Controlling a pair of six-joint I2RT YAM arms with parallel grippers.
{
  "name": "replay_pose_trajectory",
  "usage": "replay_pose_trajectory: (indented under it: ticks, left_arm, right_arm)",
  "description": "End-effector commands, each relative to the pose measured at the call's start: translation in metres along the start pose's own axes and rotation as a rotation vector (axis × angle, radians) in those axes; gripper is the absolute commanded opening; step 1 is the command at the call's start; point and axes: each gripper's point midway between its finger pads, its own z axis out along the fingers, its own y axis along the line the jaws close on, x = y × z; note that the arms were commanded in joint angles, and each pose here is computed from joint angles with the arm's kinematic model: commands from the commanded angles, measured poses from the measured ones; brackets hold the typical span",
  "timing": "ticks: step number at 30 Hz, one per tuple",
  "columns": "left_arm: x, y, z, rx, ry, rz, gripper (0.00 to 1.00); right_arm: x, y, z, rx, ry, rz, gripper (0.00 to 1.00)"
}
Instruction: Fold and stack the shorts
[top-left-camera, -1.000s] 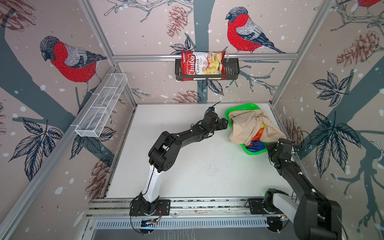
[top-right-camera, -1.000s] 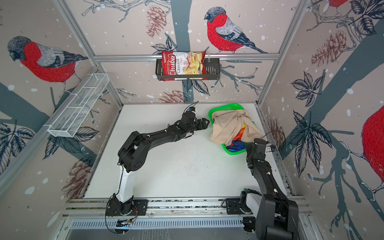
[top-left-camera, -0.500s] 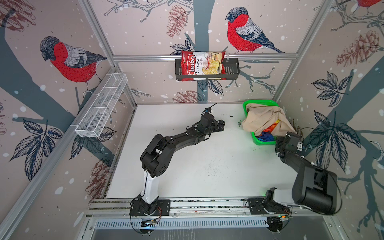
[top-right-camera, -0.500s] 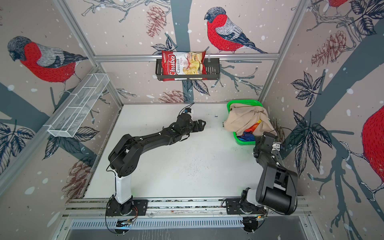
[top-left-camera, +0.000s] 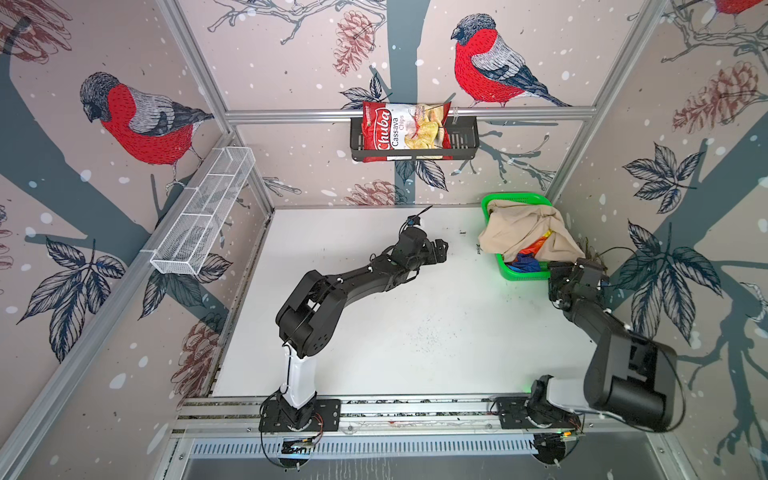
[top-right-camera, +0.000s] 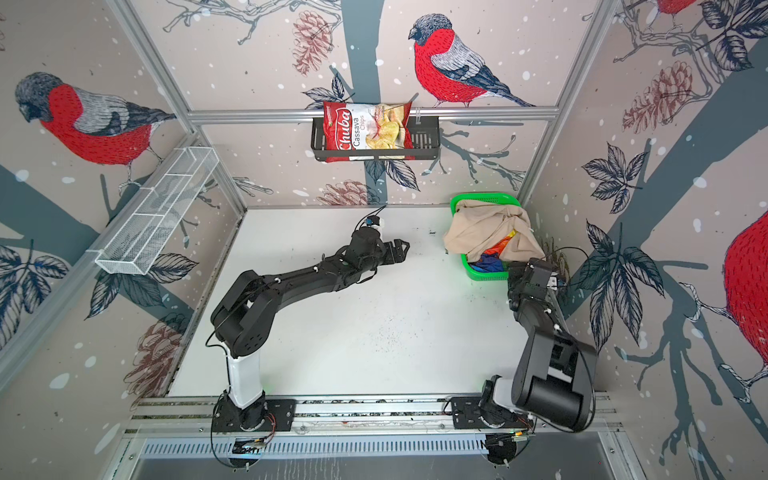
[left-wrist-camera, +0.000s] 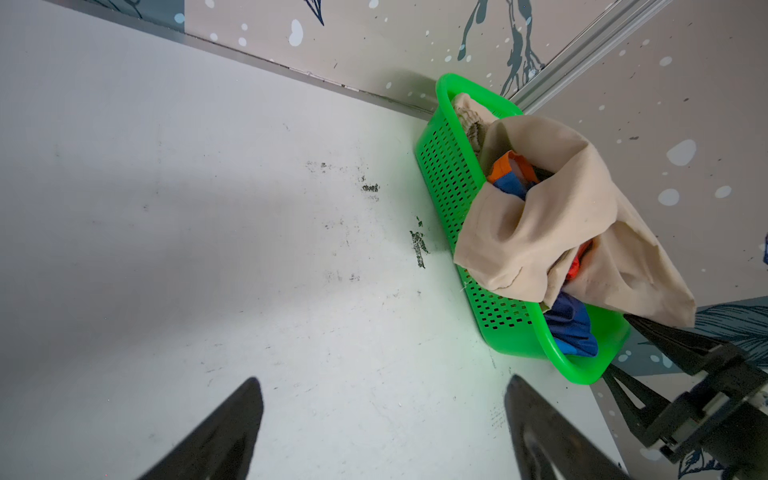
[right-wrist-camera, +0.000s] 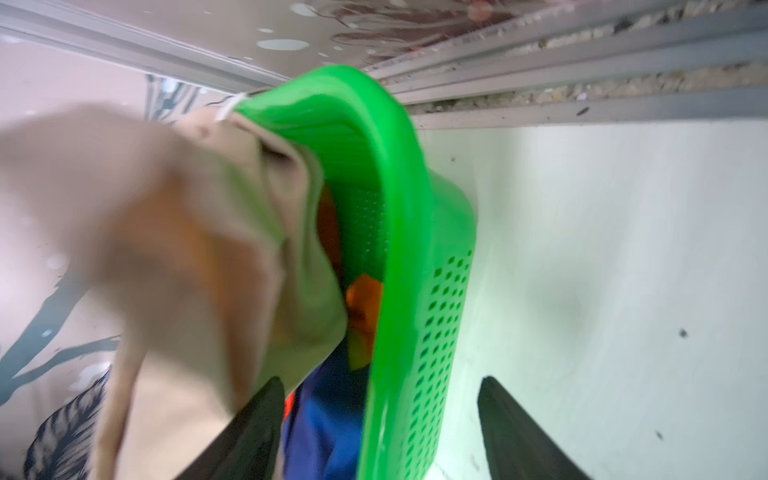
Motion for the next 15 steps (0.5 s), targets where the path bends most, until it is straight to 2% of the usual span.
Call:
replay_pose_trajectory:
  ticks: [1, 5, 9, 13, 15]
  left_arm:
    - [-0.017, -0.007, -0.012, 0.01, -0.057, 0.019, 0.9]
    - [-0.03, -0.007, -0.023, 0.018, -0.089, 0.017, 0.91]
    - [-0.04, -0.007, -0.03, 0.063, -0.086, -0.011, 0.91]
    - [-0.035, -0.006, -0.035, 0.087, -0.074, -0.007, 0.91]
    - [-0.028, -0.003, -0.035, 0.09, -0.058, -0.004, 0.91]
  right_arm:
    - [-0.008, 0.006, -0.028, 0.015, -0.045, -0.129, 0.78]
    - [-0.018, 0.029, -0.067, -0.006, -0.1, -0.321, 0.84]
    - [-0.023, 0.054, -0.08, 0.019, -0.083, -0.465, 0.89]
    - [-0.002, 0.096, -0.056, -0.037, 0.049, -0.555, 0.89]
    - [0.019, 0.115, -0.031, -0.019, 0.125, -0.624, 0.89]
